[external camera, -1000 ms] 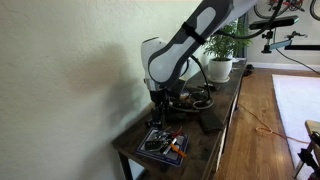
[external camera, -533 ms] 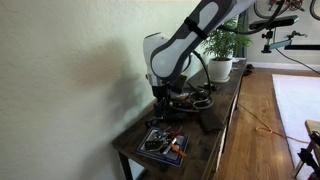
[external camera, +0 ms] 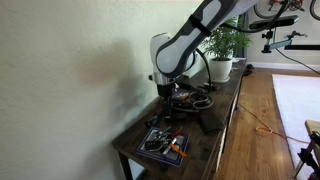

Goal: Place the black torch on the tray on the right

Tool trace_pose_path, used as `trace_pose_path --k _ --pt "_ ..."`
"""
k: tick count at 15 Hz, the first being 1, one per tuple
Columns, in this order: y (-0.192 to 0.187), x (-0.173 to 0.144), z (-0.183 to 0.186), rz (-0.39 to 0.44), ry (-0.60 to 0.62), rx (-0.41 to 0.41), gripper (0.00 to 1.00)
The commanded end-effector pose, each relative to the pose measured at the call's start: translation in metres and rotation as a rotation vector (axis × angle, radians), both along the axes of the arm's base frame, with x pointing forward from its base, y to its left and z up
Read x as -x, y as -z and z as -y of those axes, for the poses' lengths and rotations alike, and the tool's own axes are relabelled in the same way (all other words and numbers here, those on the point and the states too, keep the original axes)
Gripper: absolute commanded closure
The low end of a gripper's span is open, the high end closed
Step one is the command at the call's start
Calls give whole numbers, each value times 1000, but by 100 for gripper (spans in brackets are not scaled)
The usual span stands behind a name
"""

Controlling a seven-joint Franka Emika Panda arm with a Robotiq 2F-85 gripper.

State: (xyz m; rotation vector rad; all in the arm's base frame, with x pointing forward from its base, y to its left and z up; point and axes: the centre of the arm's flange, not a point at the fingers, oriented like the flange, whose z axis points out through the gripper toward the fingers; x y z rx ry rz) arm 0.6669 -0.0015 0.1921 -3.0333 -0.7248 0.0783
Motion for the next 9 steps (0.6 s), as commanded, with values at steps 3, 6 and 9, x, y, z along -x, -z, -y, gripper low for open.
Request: trace_pose_path --k 3,6,9 --pt "-7 27 5 -45 -135 -22 0" --pt "-2 31 2 -63 -177 -6 0" --pt "0 34 1 -74 -208 6 32"
